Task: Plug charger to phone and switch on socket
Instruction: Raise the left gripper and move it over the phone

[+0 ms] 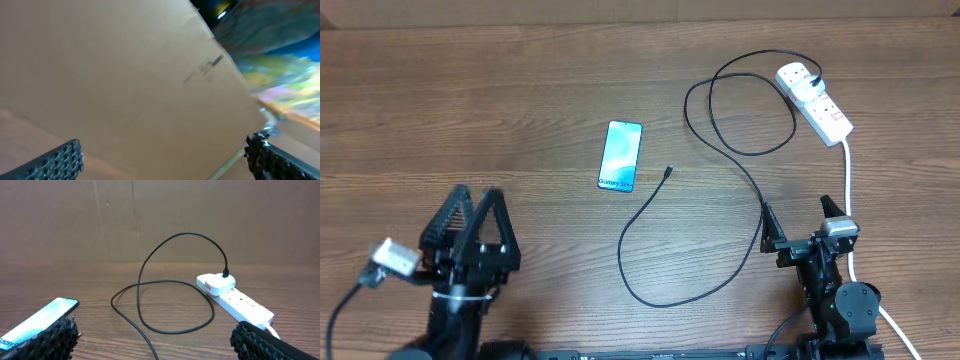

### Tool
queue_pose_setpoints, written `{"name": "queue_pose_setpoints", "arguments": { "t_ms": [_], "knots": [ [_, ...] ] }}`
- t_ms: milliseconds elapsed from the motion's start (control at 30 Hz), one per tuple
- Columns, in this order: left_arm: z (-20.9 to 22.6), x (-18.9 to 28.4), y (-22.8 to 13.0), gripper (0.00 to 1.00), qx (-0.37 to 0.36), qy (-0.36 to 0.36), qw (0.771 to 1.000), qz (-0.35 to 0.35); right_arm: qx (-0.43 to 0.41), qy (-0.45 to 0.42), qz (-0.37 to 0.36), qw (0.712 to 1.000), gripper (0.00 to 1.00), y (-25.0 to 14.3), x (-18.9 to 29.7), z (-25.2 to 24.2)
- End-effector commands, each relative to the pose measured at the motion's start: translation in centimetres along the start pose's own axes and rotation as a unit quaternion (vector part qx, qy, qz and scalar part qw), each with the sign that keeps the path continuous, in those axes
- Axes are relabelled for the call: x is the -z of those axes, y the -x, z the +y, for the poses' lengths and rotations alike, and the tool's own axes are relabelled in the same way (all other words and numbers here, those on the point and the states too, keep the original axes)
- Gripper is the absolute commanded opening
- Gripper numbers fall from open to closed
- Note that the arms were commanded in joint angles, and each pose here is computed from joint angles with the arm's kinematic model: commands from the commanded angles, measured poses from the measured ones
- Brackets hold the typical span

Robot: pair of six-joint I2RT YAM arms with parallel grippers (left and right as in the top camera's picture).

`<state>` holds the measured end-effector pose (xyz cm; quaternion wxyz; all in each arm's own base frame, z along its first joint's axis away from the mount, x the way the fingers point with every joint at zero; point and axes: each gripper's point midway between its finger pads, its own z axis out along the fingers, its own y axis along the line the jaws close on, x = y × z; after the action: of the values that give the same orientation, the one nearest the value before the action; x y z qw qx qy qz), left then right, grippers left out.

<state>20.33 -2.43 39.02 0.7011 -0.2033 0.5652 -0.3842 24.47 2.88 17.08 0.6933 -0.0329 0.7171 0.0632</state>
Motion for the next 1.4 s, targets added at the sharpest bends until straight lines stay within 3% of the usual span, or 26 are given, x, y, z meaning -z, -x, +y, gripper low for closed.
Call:
{"name": "queue_pose_setpoints", "arguments": {
  "t_ms": [0,133,333,433,567,800,1033,1100,1167,1233,1367],
  "knots": [
    [-1.3,-1.8,1.1,1.00,-0.060,0.020,0.997,0.032,0.004,-0.002,-0.004,1.000,1.00,-0.1,0.0,0.0],
    [-1.2,-4.2,0.5,1.00,-0.108,0.064,0.986,0.114,0.004,-0.002,-0.004,1.000,1.00,-0.1,0.0,0.0],
    [2.7,-5.8,-1.6,1.00,-0.123,0.193,0.939,0.257,0.004,-0.002,-0.003,1.000,1.00,-0.1,0.0,0.0],
    [2.7,-6.4,-4.1,1.00,-0.082,0.181,0.922,0.334,0.004,-0.002,-0.003,1.000,1.00,-0.1,0.0,0.0],
    [0.7,-7.6,-6.9,1.00,-0.031,0.099,0.911,0.400,0.004,-0.002,-0.004,1.000,1.00,-0.1,0.0,0.0],
    [0.5,-10.3,-7.9,1.00,-0.021,0.052,0.909,0.413,0.004,-0.002,-0.003,1.000,1.00,-0.1,0.0,0.0],
    [2.5,-11.2,-8.7,1.00,-0.118,0.157,0.901,0.387,0.004,-0.002,-0.003,1.000,1.00,-0.1,0.0,0.0],
    [2.9,-11.2,-8.9,1.00,-0.162,0.201,0.884,0.390,0.004,-0.002,-0.003,1.000,1.00,-0.1,0.0,0.0],
    [3.6,-11.0,-9.3,1.00,-0.206,0.248,0.854,0.409,0.004,-0.002,-0.003,1.000,1.00,-0.1,0.0,0.0],
    [4.9,-10.6,-9.8,1.00,-0.246,0.312,0.801,0.449,0.004,-0.002,-0.003,1.000,1.00,-0.1,0.0,0.0],
    [6.3,-10.6,-11.9,1.00,-0.279,0.343,0.722,0.532,0.004,-0.002,-0.003,1.000,1.00,-0.1,0.0,0.0]
  ]
}}
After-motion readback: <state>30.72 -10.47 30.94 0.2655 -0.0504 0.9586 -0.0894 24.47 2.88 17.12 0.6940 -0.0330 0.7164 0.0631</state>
